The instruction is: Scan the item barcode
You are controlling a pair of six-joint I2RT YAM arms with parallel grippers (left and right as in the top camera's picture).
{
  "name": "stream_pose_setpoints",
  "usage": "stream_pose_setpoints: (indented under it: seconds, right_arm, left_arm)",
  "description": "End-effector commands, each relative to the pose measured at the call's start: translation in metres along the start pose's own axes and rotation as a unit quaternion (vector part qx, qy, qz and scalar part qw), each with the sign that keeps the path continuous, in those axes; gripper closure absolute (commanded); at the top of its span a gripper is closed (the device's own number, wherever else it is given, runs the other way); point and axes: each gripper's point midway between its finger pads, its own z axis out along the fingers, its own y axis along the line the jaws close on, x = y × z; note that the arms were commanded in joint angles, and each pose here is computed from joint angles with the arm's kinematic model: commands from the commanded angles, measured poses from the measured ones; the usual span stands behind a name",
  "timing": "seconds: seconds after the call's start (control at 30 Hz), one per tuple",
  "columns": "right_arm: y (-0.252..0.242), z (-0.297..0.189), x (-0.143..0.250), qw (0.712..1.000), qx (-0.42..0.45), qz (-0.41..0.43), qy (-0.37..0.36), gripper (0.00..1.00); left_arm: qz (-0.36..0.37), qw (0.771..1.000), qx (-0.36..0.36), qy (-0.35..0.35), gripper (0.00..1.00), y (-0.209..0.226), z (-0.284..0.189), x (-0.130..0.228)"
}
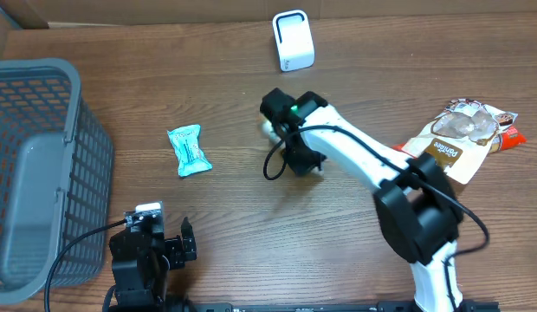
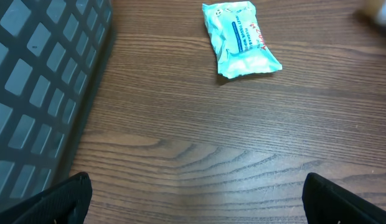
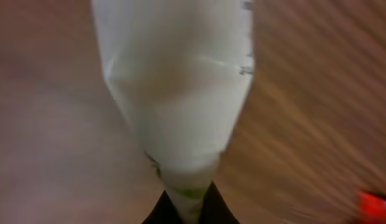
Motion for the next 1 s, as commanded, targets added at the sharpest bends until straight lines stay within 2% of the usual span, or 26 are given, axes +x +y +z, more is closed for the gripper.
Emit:
stream_pose_setpoints:
  seconds: [0.0,0.1,0.3,0.67,0.97]
  right_arm:
    - [0.061,-0.077,-0.017,0.975,-0.186,-0.063,-0.103,0.96]
    - [0.091,-0.092,-0.017,0.948,-0.278,-0.097,-0.120,0.96]
    - [0.103,-0.074,-0.016,0.929,-0.341,-0.087,-0.112,0.96]
    - [0.061,-0.032,-0.002,0.902,-0.419,0.002,-0.105,0.96]
    - [0.047,-0.001,0.022,0.897,-0.433,0.046,-0.079,0.96]
  left_arm:
    - [0.007,1.000,0.003,-0.002,0.00,-0.001,0.000,0.000]
    - [0.007,1.000,0.003,-0.002,0.00,-0.001,0.000,0.000]
    - [0.007,1.000,0.003,-0.002,0.01,-0.001,0.000,0.000]
    - [0.007,1.000,0.003,-0.002,0.01,-0.001,0.000,0.000]
    - [0.007,1.000,0.003,-0.002,0.01,-0.001,0.000,0.000]
